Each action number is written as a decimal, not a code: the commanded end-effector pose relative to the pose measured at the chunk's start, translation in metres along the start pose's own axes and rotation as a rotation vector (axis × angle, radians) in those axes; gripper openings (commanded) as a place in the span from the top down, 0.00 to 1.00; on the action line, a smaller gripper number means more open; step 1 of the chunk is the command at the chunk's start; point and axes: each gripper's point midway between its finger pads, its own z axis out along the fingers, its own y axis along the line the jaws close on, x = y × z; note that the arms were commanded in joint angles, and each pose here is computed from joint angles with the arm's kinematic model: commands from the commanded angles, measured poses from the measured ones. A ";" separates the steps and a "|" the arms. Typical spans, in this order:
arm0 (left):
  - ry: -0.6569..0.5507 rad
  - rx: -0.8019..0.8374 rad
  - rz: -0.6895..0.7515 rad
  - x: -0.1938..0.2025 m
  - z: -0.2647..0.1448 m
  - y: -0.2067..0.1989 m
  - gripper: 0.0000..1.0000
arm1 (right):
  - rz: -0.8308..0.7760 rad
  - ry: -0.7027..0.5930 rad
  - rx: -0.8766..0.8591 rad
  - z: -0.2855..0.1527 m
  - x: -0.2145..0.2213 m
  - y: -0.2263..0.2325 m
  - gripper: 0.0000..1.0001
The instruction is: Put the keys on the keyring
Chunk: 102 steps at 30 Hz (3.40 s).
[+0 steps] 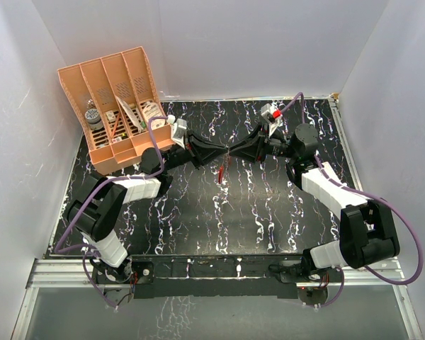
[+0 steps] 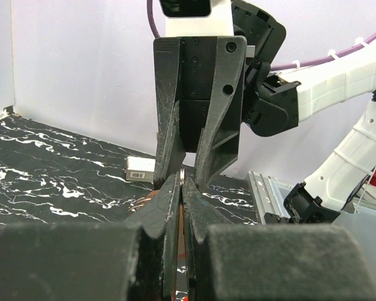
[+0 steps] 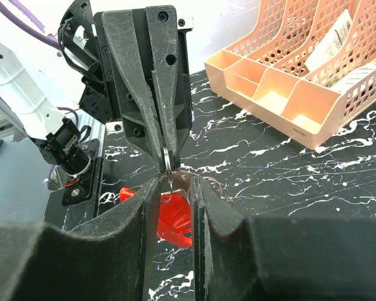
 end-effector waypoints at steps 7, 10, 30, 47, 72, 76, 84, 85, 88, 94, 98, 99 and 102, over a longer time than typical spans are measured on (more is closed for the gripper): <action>-0.103 0.131 0.150 -0.034 0.004 -0.026 1.00 | -0.079 -0.036 -0.031 0.003 -0.024 0.005 0.87; -0.097 0.133 0.144 -0.031 0.004 -0.025 1.00 | -0.078 -0.038 -0.035 0.003 -0.025 0.006 0.89; -0.109 0.142 0.156 -0.037 0.008 -0.026 1.00 | -0.065 -0.032 -0.047 0.002 -0.020 0.010 0.99; -0.122 0.129 0.168 -0.040 0.009 -0.024 1.00 | -0.054 -0.032 -0.052 0.001 -0.018 0.013 0.95; -0.158 0.091 0.195 -0.052 0.007 -0.019 1.00 | -0.060 -0.039 -0.050 -0.002 -0.018 0.019 0.94; -0.169 0.080 0.199 -0.055 0.006 -0.017 1.00 | -0.060 -0.041 -0.046 -0.002 -0.017 0.018 0.94; -0.183 0.073 0.206 -0.060 0.005 -0.018 1.00 | -0.050 -0.044 -0.044 -0.001 -0.016 0.016 0.92; -0.182 0.072 0.204 -0.060 0.005 -0.017 1.00 | -0.052 -0.047 -0.046 -0.001 -0.016 0.016 0.92; -0.185 0.068 0.202 -0.060 0.005 -0.016 1.00 | -0.048 -0.050 -0.045 -0.001 -0.016 0.016 0.92; -0.196 0.058 0.205 -0.062 0.005 -0.015 1.00 | -0.037 -0.062 -0.039 0.000 -0.017 0.014 0.91; -0.211 0.043 0.209 -0.065 0.005 -0.013 1.00 | -0.025 -0.086 -0.024 0.001 -0.019 0.012 0.91; -0.213 0.037 0.208 -0.065 0.005 -0.012 1.00 | -0.020 -0.092 -0.016 0.002 -0.019 0.010 0.91; -0.221 0.005 0.202 -0.066 0.005 -0.006 1.00 | -0.009 -0.106 0.002 0.006 -0.017 0.008 0.90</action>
